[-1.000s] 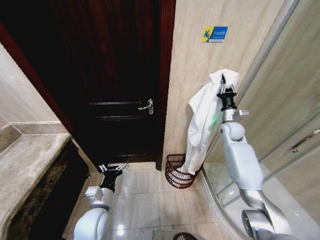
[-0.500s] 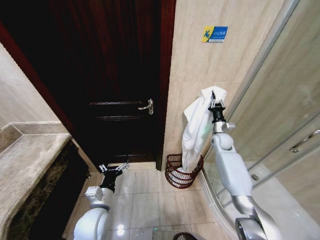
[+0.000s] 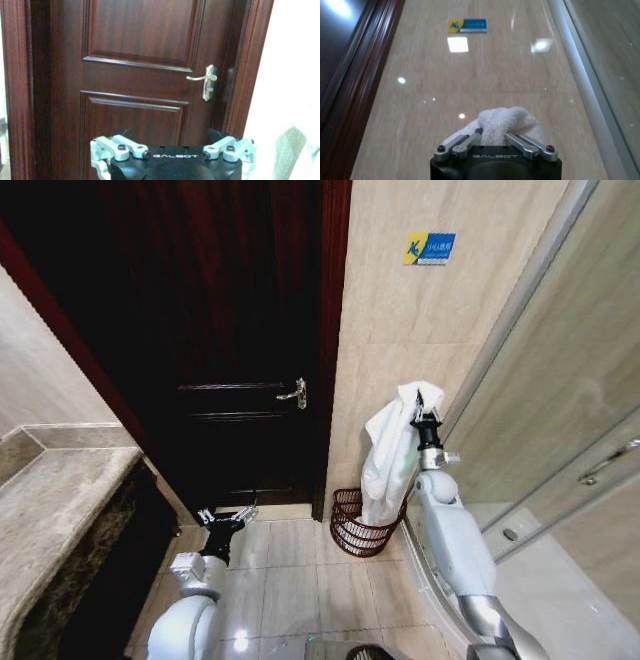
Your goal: Discard the used towel into the hamper.
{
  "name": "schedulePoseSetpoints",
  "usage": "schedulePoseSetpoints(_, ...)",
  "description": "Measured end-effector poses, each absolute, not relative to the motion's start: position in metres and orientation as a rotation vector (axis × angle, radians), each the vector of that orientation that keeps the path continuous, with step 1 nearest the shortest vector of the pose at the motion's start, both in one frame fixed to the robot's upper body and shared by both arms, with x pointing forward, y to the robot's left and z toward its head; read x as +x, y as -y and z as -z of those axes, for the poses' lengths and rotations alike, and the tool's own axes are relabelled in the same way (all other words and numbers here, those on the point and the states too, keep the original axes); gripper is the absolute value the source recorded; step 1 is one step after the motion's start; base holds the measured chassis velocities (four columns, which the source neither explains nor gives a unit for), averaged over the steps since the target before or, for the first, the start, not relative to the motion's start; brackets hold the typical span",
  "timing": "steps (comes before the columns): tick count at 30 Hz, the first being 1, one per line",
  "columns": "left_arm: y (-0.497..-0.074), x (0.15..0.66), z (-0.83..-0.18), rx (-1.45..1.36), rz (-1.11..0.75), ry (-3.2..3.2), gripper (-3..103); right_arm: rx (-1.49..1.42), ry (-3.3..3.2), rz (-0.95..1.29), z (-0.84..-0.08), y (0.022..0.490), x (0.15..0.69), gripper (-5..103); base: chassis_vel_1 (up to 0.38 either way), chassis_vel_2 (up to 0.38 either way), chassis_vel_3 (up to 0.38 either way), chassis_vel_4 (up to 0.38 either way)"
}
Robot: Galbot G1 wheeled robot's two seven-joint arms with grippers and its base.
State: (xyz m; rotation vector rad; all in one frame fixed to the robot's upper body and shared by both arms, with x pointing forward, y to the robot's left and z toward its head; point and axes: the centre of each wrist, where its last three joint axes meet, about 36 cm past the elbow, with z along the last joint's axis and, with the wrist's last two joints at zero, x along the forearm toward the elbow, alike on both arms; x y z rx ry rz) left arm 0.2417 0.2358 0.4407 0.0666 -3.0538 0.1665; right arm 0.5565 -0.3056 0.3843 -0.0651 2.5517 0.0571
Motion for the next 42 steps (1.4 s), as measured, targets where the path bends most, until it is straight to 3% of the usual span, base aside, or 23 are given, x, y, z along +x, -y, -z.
schedulePoseSetpoints(19,-0.236,0.242,-0.441,0.067,-0.166,3.054,100,-0.086,-2.662,-0.040,-0.276,0.294,0.534,8,0.000,0.000,0.000,0.000)
schedulePoseSetpoints(42,-0.236,0.242,-0.441,0.067,-0.167,3.054,100,-0.070,-2.799,-0.031,-0.206,0.299,0.531,8,0.000,0.000,0.000,0.000)
